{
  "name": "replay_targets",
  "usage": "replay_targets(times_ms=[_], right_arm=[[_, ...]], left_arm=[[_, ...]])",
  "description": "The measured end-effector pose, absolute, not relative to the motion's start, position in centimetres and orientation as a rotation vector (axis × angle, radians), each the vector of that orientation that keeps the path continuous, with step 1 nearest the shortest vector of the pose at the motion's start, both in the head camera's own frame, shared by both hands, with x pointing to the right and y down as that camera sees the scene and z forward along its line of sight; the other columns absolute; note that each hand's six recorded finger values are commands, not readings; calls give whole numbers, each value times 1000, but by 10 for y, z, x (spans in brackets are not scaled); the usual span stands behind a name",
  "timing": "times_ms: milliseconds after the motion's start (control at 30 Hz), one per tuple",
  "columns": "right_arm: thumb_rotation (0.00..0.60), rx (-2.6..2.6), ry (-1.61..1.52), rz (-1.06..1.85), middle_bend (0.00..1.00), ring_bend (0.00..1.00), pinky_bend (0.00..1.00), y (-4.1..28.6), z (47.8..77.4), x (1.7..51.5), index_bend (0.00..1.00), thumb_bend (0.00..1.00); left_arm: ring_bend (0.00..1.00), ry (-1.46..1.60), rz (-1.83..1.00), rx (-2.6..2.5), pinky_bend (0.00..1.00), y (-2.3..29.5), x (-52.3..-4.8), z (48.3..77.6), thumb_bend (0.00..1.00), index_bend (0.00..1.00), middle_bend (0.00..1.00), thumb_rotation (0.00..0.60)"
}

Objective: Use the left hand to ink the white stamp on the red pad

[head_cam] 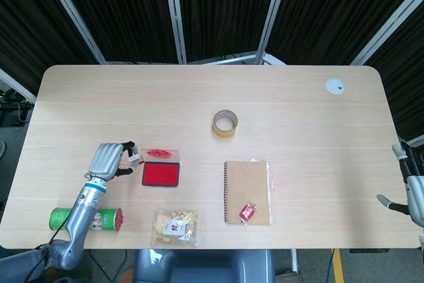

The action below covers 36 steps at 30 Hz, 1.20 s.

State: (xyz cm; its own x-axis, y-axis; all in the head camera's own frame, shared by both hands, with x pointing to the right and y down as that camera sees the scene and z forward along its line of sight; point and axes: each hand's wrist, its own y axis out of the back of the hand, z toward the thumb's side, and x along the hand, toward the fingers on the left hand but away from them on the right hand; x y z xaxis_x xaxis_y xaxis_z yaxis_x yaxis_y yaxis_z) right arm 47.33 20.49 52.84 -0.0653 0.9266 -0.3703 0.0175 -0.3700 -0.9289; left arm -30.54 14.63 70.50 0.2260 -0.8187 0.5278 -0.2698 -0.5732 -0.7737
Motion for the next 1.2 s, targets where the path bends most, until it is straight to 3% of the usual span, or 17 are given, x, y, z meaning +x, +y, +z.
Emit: replay_targets(times_ms=[300, 467, 600, 1200], right_arm=[[600, -1458, -1054, 1531, 0, 0, 0, 206, 528, 471, 0, 0], [600, -1452, -1061, 1540, 0, 0, 0, 205, 528, 474, 0, 0], [600, -1453, -1060, 1544, 0, 0, 0, 205, 529, 474, 0, 0], [600, -1454, -1061, 1551, 0, 0, 0, 205, 530, 476, 0, 0]], left_arm=[[874, 1027, -1461, -1945, 903, 156, -348, 727, 347, 573, 545, 600], [873, 1028, -1464, -1969, 903, 160, -347, 736, 324, 556, 522, 600], [868, 1010, -1459, -1972, 900, 161, -344, 740, 218, 550, 506, 600], [859, 1003, -1466, -1956, 891, 161, -342, 743, 153, 480, 450, 600]])
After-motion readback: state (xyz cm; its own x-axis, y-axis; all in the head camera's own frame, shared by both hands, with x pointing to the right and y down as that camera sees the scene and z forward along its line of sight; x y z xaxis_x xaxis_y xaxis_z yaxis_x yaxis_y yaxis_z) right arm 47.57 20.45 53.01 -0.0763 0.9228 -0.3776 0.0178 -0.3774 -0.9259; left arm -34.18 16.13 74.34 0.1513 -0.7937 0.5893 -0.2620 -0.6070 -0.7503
